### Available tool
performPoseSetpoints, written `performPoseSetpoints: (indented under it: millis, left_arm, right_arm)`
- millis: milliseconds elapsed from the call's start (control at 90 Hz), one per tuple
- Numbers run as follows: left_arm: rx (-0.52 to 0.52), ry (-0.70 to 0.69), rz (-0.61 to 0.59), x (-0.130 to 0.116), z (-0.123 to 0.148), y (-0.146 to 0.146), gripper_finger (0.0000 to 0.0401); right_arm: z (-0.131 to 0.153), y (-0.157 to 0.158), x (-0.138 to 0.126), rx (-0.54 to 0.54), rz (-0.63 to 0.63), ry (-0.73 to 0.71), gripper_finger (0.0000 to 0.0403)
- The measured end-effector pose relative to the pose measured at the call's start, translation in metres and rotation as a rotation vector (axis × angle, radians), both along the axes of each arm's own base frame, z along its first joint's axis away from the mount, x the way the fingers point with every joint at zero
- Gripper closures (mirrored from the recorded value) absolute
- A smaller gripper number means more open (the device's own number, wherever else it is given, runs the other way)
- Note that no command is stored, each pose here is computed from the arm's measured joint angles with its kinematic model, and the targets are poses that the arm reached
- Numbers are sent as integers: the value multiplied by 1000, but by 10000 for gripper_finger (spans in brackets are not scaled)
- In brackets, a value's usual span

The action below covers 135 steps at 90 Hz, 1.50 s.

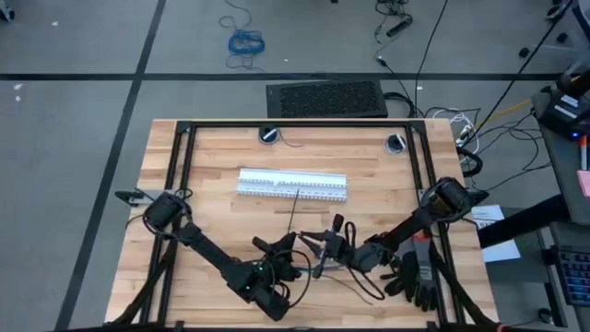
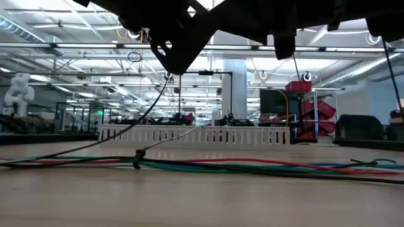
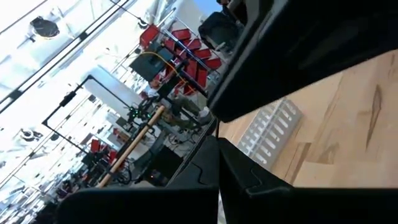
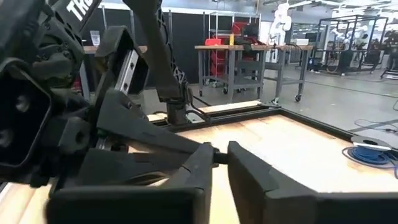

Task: Ziptie cables
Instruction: Wrap the cables together using a zip tie

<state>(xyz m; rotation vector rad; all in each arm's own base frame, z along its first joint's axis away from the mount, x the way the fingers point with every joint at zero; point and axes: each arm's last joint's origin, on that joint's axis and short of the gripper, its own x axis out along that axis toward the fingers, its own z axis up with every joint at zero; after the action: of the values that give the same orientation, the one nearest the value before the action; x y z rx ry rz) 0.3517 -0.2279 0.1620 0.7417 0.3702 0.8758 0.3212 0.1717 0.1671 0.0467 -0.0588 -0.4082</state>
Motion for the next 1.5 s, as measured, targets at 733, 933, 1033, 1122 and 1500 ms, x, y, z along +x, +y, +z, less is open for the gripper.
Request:
performPoseSetpoints:
  millis: [733,933,1033,1122,1500]
  left_arm:
    - [-14,28,-29,-1,-1,-2,400]
    - [6,71,-59,-6,-1,-9,367]
    - [-1,61,-74,-10,3,-13,338]
    - [-9,48,-89,-15,14,-17,312]
    - [-673,-17,-482,-66,119,-13,260]
  right_arm:
    - [0,3,-2,-56,-3,27,399]
    - [4,12,-10,-149,-45,66,399]
    - [7,18,-14,-195,-30,85,399]
    - [11,23,-19,-222,-12,91,399]
    - [37,50,-58,-331,372,270,400]
